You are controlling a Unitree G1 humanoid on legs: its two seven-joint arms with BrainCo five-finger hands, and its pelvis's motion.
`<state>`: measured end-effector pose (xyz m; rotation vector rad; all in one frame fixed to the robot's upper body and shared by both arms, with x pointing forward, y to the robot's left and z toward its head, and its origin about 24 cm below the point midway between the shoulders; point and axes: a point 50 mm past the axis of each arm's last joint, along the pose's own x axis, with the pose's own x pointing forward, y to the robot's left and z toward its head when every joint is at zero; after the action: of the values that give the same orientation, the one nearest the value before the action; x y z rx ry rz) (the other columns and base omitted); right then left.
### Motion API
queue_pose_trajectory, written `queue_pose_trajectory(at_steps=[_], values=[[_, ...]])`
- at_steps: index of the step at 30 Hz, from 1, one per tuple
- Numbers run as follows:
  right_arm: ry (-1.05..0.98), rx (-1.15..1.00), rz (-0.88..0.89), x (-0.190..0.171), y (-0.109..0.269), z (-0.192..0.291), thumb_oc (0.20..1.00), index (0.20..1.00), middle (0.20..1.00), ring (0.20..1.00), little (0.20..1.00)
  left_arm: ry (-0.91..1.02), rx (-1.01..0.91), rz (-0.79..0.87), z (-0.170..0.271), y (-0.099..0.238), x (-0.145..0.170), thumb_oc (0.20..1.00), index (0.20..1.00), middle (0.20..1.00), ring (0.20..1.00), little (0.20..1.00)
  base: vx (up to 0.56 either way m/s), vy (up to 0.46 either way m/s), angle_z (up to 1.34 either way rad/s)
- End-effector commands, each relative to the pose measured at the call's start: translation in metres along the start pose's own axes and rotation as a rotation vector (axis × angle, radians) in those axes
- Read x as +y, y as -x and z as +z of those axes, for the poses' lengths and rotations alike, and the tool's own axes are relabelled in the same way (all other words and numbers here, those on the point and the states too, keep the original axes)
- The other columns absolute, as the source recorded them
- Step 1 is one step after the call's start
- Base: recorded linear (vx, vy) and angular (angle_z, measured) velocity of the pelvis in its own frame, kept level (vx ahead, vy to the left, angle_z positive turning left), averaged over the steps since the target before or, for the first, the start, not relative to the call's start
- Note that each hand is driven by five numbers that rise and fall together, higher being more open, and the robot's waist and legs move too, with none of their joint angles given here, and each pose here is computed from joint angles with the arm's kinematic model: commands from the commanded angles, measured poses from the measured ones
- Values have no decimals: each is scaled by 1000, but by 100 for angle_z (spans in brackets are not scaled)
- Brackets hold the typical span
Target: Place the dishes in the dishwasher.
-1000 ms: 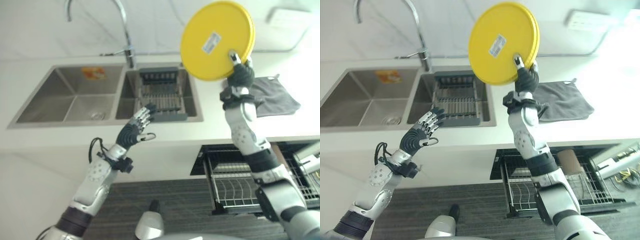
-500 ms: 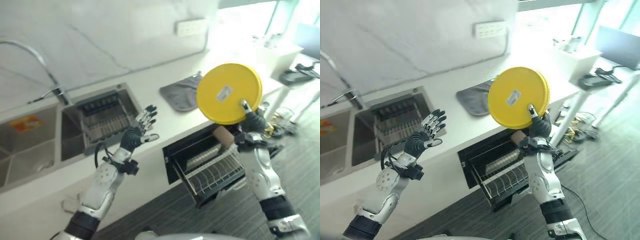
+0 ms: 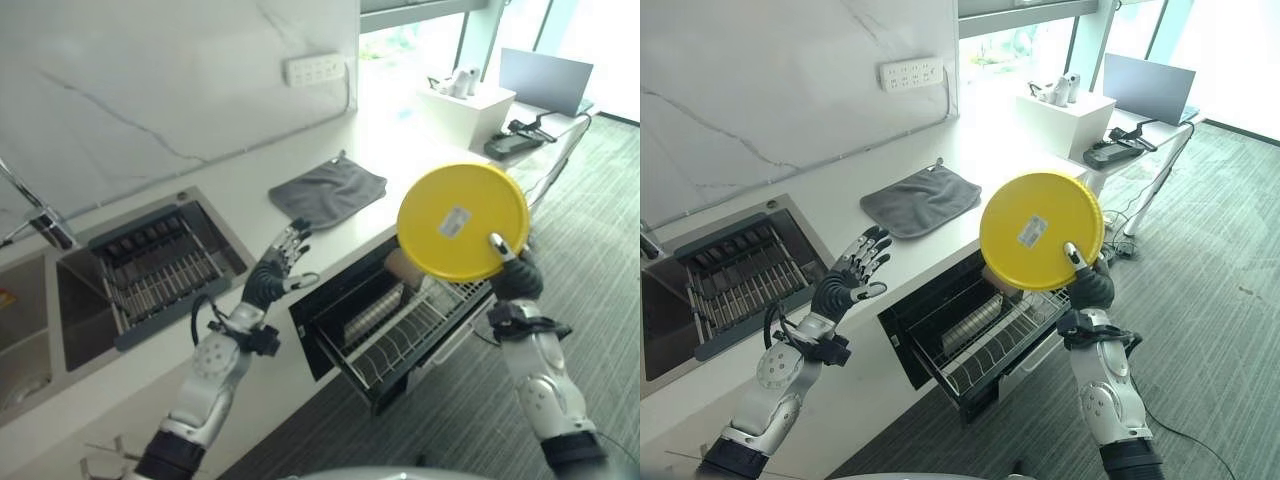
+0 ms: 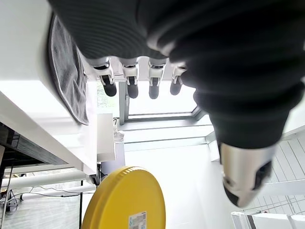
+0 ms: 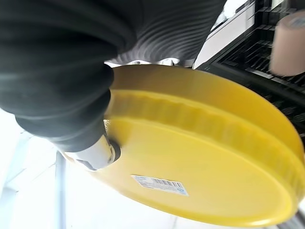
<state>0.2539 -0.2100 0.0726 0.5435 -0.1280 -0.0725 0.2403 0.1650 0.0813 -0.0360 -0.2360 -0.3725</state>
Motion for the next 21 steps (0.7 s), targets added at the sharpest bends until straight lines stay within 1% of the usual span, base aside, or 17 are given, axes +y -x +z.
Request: queue_pose_trajectory(at_steps=[1, 11, 21], values=[[-110, -206, 129, 27, -12, 39, 200, 200, 200, 200, 200, -83, -70, 11, 18, -3, 12, 1000, 1000, 1000, 1000, 1000, 39, 19, 1], [-118, -71, 28, 21, -8, -1, 200, 200, 200, 200, 200, -103, -54, 9, 19, 5, 15, 1000, 1000, 1000, 1000, 1000, 16, 27, 2], [-131, -56, -102, 9, -16, -19, 200, 200, 200, 200, 200, -92, -77, -13, 22, 6, 12, 1000, 1000, 1000, 1000, 1000, -39, 30, 10]])
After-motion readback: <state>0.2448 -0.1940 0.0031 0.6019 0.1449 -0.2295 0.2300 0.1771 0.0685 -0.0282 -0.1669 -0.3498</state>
